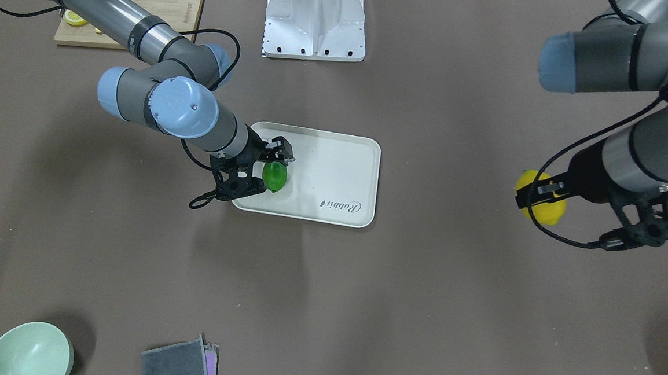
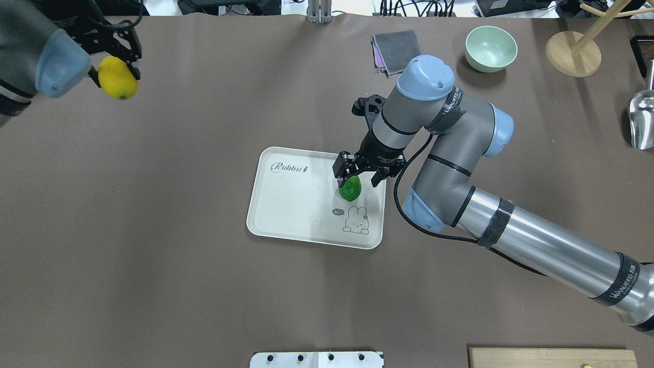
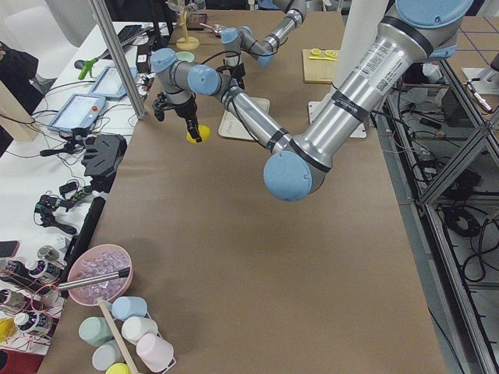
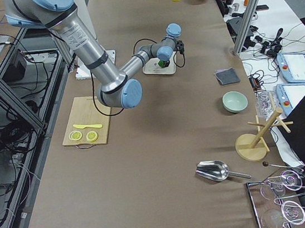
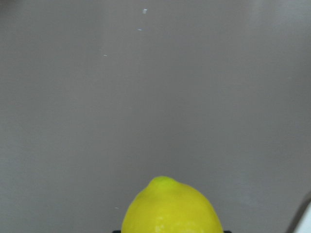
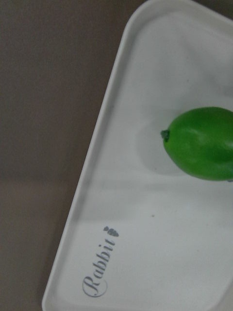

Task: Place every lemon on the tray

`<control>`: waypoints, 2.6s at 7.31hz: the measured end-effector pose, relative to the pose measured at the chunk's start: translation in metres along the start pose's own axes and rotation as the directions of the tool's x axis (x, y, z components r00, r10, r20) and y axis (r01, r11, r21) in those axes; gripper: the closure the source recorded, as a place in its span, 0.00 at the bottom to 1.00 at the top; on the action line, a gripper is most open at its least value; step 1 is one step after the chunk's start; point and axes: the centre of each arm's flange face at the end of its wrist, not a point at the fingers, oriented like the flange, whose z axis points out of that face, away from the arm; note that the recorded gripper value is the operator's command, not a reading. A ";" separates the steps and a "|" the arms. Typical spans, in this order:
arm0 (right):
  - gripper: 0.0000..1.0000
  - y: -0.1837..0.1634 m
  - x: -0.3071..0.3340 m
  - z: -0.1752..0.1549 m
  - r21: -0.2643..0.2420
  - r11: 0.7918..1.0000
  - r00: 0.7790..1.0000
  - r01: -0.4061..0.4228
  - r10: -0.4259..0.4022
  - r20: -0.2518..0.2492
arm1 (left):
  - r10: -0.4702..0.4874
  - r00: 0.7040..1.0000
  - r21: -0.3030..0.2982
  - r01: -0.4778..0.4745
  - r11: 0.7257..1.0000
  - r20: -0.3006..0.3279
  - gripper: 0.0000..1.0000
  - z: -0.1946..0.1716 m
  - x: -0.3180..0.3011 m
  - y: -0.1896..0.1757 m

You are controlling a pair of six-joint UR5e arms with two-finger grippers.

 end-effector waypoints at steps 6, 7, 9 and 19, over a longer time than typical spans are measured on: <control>0.00 -0.032 0.127 -0.075 0.040 0.998 0.999 -0.050 0.050 0.014 | -0.080 0.997 0.030 0.081 0.996 -0.018 1.00 0.087 0.164 0.122; 0.00 -0.033 0.150 -0.082 0.048 0.996 0.997 -0.071 0.070 0.008 | -0.078 0.997 0.040 0.079 0.996 -0.013 1.00 0.105 0.187 0.144; 0.00 -0.034 0.179 -0.099 0.066 0.995 0.998 -0.069 0.069 0.001 | -0.102 0.994 0.058 0.103 0.993 -0.027 1.00 0.146 0.217 0.157; 0.01 0.154 0.332 -0.186 0.117 0.992 0.999 0.034 -0.033 -0.015 | -0.019 1.000 0.111 0.020 0.994 -0.014 0.02 0.237 0.218 0.179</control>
